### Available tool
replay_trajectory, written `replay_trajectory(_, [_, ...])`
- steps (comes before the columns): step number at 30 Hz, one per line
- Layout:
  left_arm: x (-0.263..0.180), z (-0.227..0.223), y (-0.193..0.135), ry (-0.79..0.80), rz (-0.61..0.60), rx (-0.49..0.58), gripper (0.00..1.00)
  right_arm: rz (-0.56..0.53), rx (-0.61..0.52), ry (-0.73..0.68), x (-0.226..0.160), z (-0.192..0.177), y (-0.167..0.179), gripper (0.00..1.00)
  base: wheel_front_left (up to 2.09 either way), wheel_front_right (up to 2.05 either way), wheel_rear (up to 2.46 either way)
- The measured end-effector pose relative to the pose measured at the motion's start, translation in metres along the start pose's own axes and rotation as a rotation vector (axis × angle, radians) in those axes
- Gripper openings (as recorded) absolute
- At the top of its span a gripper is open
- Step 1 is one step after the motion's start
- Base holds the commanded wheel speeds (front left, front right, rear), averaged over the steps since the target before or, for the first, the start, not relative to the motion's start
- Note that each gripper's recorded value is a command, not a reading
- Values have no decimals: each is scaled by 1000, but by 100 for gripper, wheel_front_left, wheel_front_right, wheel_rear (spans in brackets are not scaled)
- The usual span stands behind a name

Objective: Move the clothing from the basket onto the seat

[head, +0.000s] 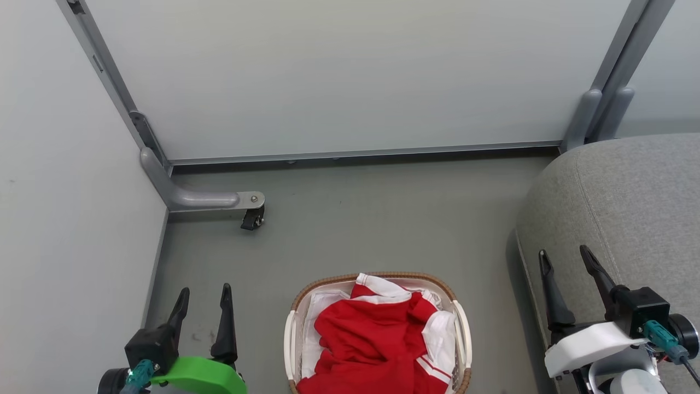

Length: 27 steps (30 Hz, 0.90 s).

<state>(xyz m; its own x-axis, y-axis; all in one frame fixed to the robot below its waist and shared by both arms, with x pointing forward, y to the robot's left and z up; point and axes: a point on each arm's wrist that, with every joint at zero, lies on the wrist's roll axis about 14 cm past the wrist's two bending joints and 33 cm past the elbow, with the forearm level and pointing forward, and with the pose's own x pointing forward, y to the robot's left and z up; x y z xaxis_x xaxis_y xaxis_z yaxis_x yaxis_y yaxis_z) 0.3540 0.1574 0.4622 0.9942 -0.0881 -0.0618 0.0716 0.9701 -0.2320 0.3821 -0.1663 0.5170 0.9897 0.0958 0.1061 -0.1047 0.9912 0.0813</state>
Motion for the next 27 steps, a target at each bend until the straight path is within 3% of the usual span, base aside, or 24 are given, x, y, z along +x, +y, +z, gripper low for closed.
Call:
replay_trajectory(11, [-1,-1,-3,-2,-20,59,100,29,-77,-10,1,1,5,100,0,0,0])
replay_trajectory(27, [0,-3,-3,3,-23,60,100,23,-77,-3,1,-1,3,100,0,0,0])
